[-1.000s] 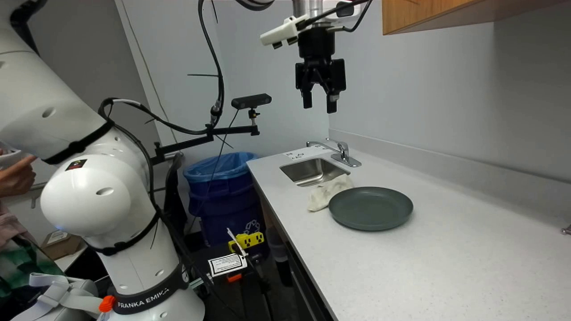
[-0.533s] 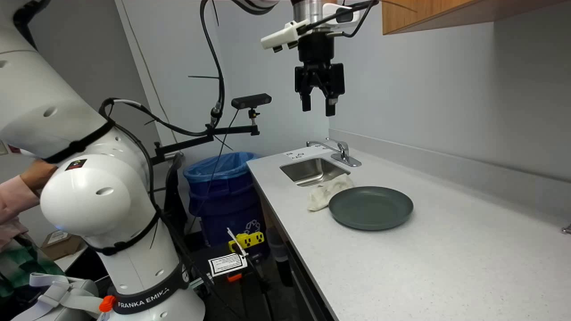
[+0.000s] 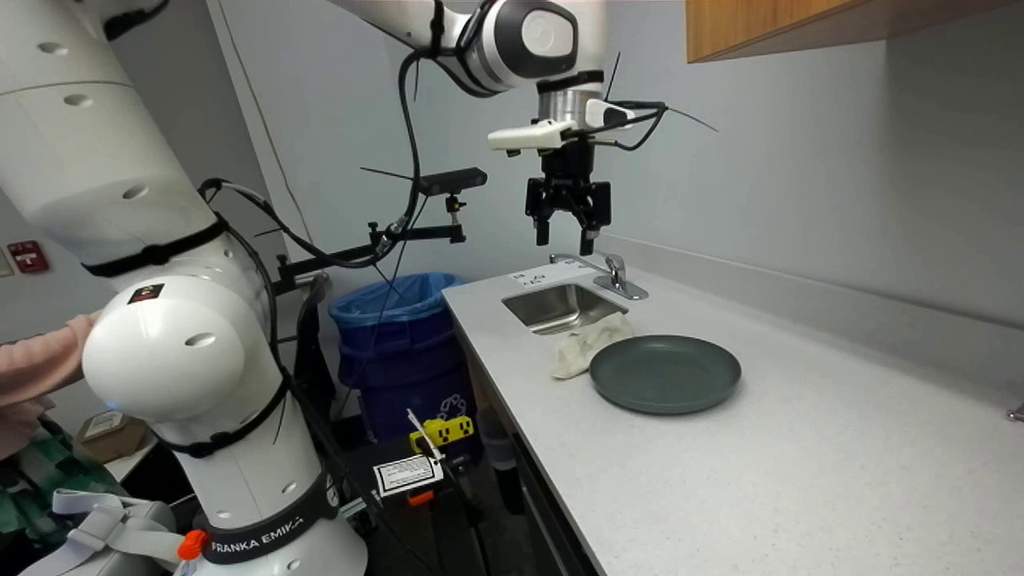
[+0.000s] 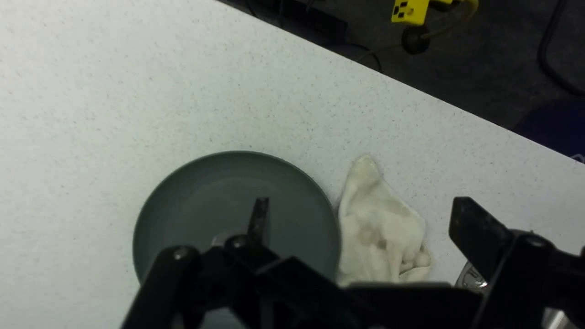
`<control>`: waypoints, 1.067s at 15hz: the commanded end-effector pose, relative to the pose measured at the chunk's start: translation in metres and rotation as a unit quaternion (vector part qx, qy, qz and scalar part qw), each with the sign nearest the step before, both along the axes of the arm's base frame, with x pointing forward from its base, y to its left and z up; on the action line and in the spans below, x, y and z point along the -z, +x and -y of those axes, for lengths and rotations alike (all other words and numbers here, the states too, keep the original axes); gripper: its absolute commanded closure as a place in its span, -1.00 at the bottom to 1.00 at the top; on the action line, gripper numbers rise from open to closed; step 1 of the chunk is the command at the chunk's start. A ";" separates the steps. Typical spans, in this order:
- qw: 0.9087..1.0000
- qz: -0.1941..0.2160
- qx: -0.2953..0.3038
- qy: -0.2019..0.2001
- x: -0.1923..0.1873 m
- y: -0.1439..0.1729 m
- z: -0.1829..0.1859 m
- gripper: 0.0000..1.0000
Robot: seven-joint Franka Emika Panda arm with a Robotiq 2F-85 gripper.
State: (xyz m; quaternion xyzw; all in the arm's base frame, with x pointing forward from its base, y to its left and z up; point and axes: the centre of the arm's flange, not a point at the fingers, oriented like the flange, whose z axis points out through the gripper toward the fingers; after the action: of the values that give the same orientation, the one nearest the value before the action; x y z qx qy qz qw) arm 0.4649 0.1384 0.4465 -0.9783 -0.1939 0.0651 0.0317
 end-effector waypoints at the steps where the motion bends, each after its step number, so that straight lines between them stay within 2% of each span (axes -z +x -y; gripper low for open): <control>1: 0.998 0.000 -0.062 0.025 0.025 0.038 -0.045 -1.00; 6: 0.991 0.010 -0.124 0.053 0.059 0.058 -0.106 -1.00; 8: 0.991 0.009 -0.120 0.060 0.066 0.053 -0.119 -1.00; 9: 0.993 0.007 -0.114 0.041 0.064 0.043 -0.106 -1.00; 16: 0.992 0.006 -0.119 0.045 0.069 0.046 -0.116 -1.00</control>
State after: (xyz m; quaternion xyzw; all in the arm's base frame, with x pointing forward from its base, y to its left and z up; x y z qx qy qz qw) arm 0.5114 0.2544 0.3771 -0.9461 -0.3123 0.0538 0.0670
